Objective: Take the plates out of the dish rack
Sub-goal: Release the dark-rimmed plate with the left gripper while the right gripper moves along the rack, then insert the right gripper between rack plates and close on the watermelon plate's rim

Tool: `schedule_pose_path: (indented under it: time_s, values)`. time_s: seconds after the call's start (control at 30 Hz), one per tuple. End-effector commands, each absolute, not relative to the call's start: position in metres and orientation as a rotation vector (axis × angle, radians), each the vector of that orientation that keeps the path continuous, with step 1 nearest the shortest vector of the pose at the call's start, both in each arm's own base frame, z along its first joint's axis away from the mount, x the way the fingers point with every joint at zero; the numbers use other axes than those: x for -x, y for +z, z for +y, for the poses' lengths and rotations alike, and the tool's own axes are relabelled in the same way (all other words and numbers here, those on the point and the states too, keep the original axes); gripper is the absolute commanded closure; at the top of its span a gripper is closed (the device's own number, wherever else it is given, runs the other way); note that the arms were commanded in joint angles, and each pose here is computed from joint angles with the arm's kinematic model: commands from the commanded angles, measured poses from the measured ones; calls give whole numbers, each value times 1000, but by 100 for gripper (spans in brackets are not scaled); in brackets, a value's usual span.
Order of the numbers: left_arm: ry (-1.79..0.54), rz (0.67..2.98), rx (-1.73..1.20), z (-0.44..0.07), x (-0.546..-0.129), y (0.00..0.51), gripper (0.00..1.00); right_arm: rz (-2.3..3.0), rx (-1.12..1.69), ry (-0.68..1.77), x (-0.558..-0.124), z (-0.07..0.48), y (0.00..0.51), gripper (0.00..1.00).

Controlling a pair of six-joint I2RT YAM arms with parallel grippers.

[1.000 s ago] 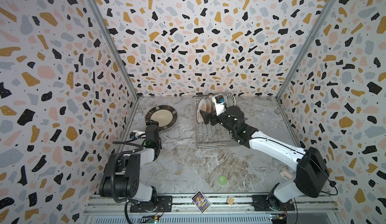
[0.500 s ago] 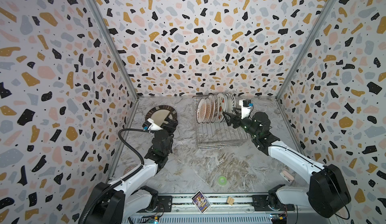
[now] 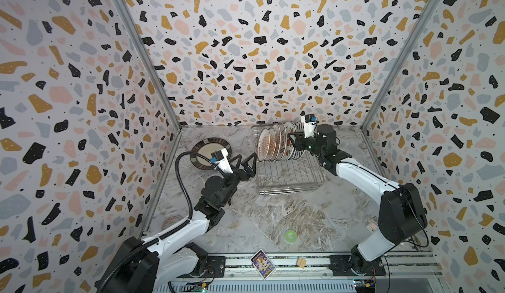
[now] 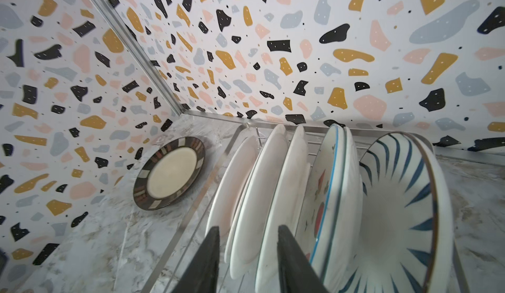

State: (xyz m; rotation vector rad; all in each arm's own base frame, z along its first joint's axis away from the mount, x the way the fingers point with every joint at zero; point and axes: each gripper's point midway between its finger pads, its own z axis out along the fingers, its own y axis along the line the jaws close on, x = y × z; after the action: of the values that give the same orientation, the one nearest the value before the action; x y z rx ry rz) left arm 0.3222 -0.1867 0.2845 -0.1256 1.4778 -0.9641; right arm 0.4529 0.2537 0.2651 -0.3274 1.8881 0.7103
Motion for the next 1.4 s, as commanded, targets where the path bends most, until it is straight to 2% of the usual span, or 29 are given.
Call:
schedule_pose_path:
  time_s: [0.0, 0.17, 0.53, 0.9, 1.37]
  values:
    - [-1031, 1417, 48, -202, -319, 299, 0, 1939, 307, 649, -458, 251, 267, 66]
    - [-1094, 1424, 2, -218, -317, 298, 0, 1975, 290, 594, -464, 252, 260, 73]
    - [-1059, 1442, 5, -218, -321, 295, 0, 2015, 253, 453, -476, 245, 250, 77]
    - [-1118, 1459, -83, -251, -322, 298, 0, 2015, 234, 394, -476, 236, 249, 77]
    - [-1126, 1475, -74, -258, -329, 292, 0, 2073, 239, 301, -487, 240, 227, 78]
